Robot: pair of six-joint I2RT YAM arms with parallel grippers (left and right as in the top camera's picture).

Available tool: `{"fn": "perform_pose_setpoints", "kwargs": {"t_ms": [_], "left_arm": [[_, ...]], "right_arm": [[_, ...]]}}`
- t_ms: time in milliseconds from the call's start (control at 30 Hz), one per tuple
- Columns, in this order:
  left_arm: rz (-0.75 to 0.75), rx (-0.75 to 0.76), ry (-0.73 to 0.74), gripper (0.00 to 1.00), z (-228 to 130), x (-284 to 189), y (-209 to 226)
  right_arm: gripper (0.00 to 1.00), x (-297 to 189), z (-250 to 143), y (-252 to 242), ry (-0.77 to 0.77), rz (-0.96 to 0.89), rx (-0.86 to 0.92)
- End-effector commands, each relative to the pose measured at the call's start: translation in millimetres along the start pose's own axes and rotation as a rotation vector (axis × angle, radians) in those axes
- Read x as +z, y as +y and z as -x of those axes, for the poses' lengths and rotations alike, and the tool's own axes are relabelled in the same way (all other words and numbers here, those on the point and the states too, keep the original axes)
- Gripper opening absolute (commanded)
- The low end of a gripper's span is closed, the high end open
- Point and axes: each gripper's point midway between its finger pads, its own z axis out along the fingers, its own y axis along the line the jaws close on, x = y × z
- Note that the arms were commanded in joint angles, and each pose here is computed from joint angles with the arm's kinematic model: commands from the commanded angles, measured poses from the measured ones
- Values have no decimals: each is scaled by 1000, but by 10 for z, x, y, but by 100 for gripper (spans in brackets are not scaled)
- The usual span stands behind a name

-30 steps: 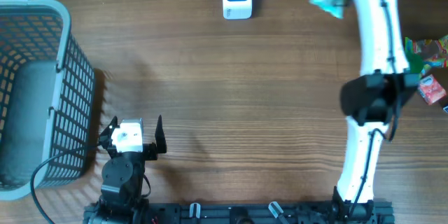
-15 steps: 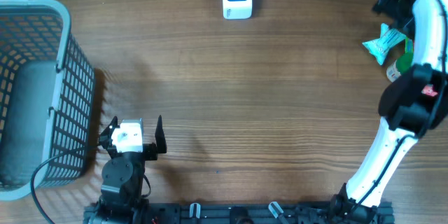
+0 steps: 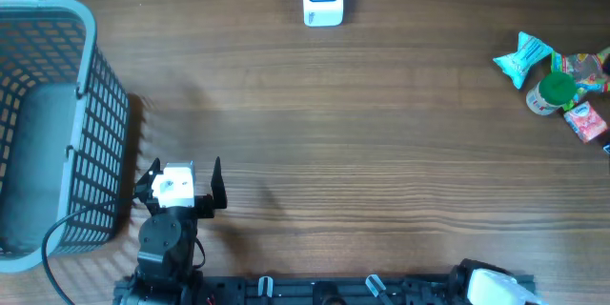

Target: Scan the item barcode

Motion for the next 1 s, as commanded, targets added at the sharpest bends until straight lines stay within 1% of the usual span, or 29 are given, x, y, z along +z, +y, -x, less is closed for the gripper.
{"fn": "perform_pose_setpoints", "kwargs": {"t_ms": [0, 100, 200, 233, 300, 367, 500, 533, 567, 633, 733, 833, 933, 967], "left_arm": [[1, -10, -8, 100, 11, -3, 0], [1, -10, -8, 100, 11, -3, 0], [1, -10, -8, 100, 11, -3, 0], [1, -10, -8, 100, 11, -3, 0], [1, -10, -8, 100, 11, -3, 0], [1, -10, -8, 100, 11, -3, 0], [1, -10, -8, 100, 11, -3, 0], [1, -10, -8, 100, 11, -3, 0], [1, -10, -8, 100, 11, -3, 0], [1, -10, -8, 100, 11, -3, 0], [1, -10, -8, 100, 11, -3, 0], [1, -10, -8, 100, 11, -3, 0], [1, -10, -8, 100, 11, -3, 0], [1, -10, -8, 100, 11, -3, 0]], "right_arm": [[100, -199, -116, -36, 10, 5, -10], [100, -438, -93, -31, -55, 32, 39], [100, -734, -43, -17, -164, 77, 39], [100, -856, -54, -22, -213, 96, 15], [100, -963, -142, -54, -267, 118, -9], [100, -945, -357, -45, -326, 203, -50], [100, -616, -923, 27, -399, 404, -70], [100, -561, -1000, 45, -420, 437, -74], [100, -466, -1154, 62, -476, 501, -80], [100, -316, -1375, 37, -565, 565, -90], [100, 29, -1696, -62, -609, 585, -77], [100, 399, -1923, -171, -617, 555, -64], [99, 700, -2156, -258, -592, 531, -57], [100, 837, -2290, -293, -579, 529, -56]]}}
